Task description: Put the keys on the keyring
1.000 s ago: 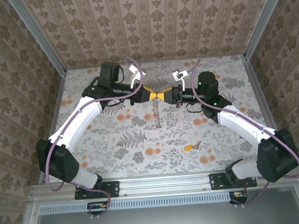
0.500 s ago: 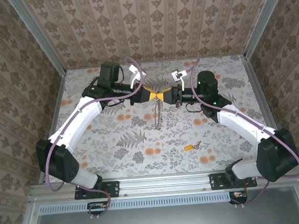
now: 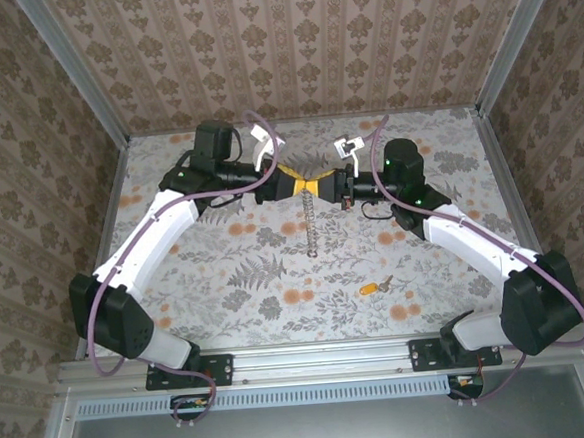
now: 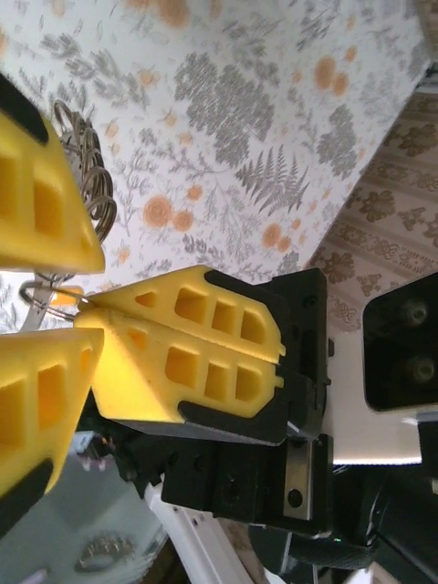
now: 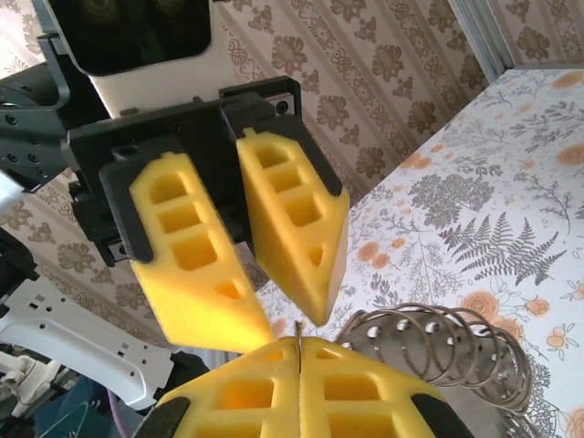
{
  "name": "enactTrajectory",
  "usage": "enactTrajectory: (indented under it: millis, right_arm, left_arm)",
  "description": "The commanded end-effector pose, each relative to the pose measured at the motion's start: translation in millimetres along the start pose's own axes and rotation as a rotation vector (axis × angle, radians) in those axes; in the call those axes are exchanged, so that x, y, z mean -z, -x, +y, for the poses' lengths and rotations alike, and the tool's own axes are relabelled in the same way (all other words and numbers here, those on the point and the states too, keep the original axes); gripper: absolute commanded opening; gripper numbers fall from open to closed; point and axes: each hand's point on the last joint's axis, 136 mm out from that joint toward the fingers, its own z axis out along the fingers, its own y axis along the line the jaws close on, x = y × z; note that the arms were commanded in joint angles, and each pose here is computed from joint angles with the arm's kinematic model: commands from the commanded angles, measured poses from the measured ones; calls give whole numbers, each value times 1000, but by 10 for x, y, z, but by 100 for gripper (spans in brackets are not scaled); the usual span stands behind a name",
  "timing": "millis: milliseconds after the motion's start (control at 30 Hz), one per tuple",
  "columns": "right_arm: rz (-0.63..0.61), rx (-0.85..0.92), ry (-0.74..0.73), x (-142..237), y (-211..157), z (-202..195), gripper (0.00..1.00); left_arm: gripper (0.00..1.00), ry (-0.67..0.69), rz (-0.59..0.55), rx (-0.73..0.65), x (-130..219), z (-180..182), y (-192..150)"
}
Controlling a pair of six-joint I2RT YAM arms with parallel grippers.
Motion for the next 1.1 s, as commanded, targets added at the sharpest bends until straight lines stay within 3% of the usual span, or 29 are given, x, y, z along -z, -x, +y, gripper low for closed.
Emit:
enactTrajectory:
  millis: [0,167,267,467,667,1067]
  right_arm:
    - [-76,82,-1,52,213,137,0]
    - [-135,115,-20,113,333,182,0]
    - [-192,133,-18,153,425,223,0]
    - [-344,177,21,241,718,383,0]
    - [-461,207,58,300,965,549,0]
    - [-506,206,90,294,1068,664,0]
  left_arm:
    - [41,69,-102,-64,201,-122,265]
    - [65,188,-202,-42,428,-55,363]
    - [68,224,-269,-5,514,-15,377]
    - [64,154,-380,73,509,-52,411]
    - [54,79,-408,75,371,-209,477]
    - [46,40,-487,29,296,-317,711]
